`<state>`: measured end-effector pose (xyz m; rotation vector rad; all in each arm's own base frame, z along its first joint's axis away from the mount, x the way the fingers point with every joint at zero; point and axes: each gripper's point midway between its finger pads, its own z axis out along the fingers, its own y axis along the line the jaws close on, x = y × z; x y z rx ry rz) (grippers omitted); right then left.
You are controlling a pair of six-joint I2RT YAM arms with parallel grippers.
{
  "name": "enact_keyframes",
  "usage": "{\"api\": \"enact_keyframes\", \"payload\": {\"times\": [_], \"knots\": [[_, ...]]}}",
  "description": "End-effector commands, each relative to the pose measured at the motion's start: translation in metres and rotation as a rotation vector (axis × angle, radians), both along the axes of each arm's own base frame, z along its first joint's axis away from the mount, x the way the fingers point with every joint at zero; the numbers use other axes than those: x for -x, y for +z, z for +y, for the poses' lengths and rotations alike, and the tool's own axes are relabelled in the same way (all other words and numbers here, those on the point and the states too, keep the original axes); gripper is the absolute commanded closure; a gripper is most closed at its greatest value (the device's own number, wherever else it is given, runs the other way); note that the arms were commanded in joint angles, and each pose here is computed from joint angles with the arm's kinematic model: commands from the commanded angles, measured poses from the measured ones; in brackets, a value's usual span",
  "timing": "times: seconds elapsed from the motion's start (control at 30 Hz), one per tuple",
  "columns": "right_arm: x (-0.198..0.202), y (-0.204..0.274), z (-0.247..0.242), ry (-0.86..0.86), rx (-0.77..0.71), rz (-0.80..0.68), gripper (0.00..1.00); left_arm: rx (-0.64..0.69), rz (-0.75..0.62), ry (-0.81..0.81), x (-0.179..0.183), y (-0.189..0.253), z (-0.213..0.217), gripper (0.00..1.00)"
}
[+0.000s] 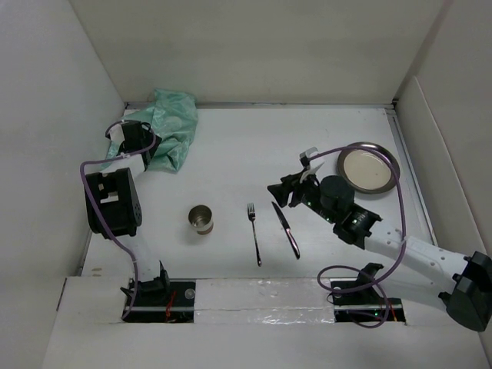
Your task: Set the dinner table for one person
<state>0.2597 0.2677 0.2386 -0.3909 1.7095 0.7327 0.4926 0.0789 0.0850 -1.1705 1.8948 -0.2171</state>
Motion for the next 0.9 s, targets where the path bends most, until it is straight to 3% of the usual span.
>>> {"api": "enact_keyframes", "payload": {"times": [0.0,0.23,0.33,0.37,0.4,0.6,0.63,0.67,0.73,0.87], "knots": [[-0.002,0.018,0.012,0.035,-0.034,-0.057,0.4,0.019,-0.096,0.002,-0.022,0.019,-0.001,0.37],[-0.01,0.006,0.016,0.017,-0.002,-0.034,0.4,0.065,-0.088,-0.042,-0.033,-0.005,-0.01,0.56],[-0.014,0.003,0.018,0.008,0.009,-0.025,0.4,0.061,-0.108,-0.069,-0.037,0.001,-0.013,0.93],[-0.015,0.003,0.018,0.005,0.012,-0.024,0.4,0.076,-0.133,-0.114,-0.043,0.011,-0.024,1.0],[-0.016,0.003,0.019,0.002,0.013,-0.024,0.4,0.081,-0.154,-0.135,-0.045,0.02,-0.027,1.0],[-0.029,-0.001,0.031,-0.001,0.028,-0.009,0.4,-0.003,-0.434,-0.364,-0.072,0.169,-0.11,1.0],[-0.034,0.003,0.038,0.001,0.014,-0.011,0.39,-0.045,-0.553,-0.458,-0.075,0.236,-0.151,1.0],[-0.039,0.005,0.042,-0.007,0.011,-0.011,0.35,-0.063,-0.618,-0.483,-0.074,0.278,-0.161,1.0],[-0.043,0.008,0.042,-0.025,0.007,-0.013,0.33,-0.072,-0.637,-0.527,-0.071,0.293,-0.18,1.0],[-0.052,0.017,0.052,-0.024,-0.014,-0.02,0.14,-0.06,-0.84,-0.586,-0.058,0.39,-0.201,1.0]]}}
